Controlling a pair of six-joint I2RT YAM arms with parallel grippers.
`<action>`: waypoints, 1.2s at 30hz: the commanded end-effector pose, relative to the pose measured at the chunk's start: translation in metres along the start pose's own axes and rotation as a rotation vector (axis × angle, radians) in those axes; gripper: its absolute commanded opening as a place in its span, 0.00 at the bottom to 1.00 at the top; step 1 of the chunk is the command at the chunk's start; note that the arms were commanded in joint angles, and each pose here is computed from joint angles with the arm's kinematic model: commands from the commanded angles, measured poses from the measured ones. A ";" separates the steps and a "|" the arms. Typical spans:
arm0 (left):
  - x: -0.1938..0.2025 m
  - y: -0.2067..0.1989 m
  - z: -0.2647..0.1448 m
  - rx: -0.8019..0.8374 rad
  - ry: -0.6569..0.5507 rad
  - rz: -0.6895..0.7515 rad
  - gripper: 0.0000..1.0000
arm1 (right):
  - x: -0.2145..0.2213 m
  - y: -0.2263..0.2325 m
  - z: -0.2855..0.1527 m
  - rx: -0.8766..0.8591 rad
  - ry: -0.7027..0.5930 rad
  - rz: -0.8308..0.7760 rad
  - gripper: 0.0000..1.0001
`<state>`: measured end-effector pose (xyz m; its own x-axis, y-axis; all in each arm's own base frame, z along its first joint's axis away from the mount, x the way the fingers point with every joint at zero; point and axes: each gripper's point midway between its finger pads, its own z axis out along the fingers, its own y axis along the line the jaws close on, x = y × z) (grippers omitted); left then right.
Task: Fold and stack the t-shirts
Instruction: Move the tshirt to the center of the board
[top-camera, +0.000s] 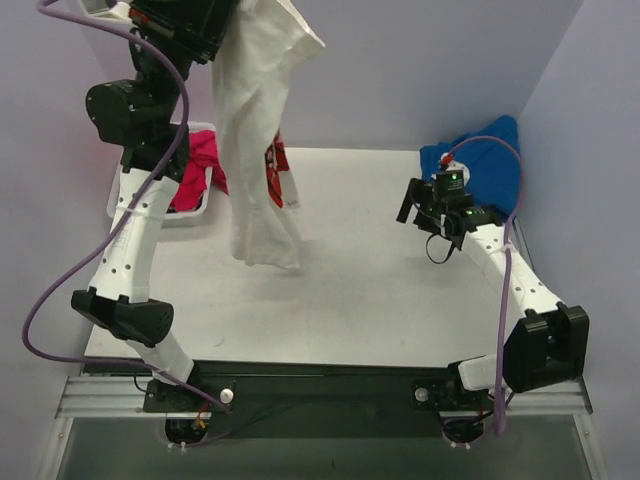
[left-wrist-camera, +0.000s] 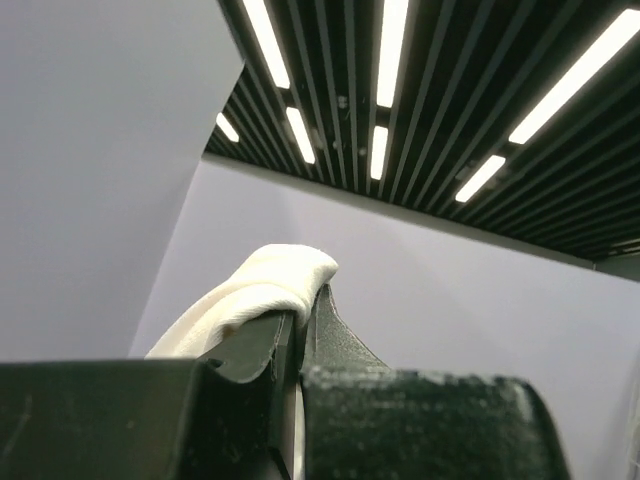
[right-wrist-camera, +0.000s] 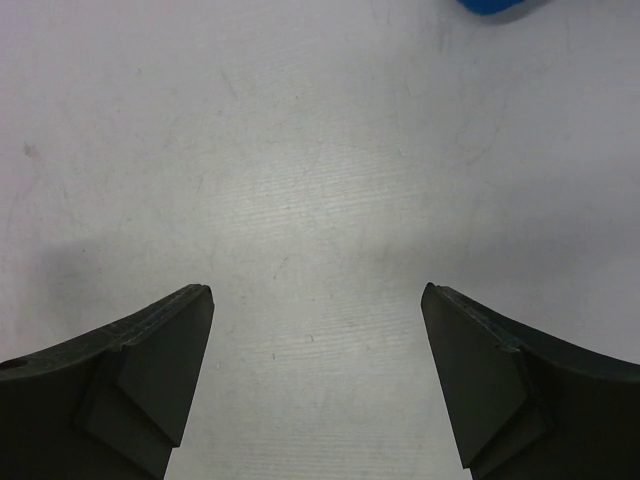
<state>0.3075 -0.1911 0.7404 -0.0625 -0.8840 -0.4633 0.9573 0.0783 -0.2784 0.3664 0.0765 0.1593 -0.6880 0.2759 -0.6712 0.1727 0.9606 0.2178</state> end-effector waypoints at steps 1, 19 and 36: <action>0.038 0.000 -0.010 -0.008 0.125 0.006 0.00 | -0.023 -0.023 -0.026 0.070 -0.103 0.071 0.89; 0.205 0.217 -0.261 -1.026 0.361 -0.038 0.00 | -0.007 -0.025 -0.019 0.017 -0.036 0.138 0.88; 0.237 0.247 -0.489 -1.730 0.633 0.211 0.49 | 0.066 0.054 0.044 -0.092 0.213 -0.064 0.86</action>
<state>0.3935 -0.1779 0.1590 -0.4869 -0.5969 -0.6377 -0.2641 0.7965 -0.5439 0.3507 0.1404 0.0844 -0.8437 0.1908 -0.5017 0.0841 0.9701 0.2275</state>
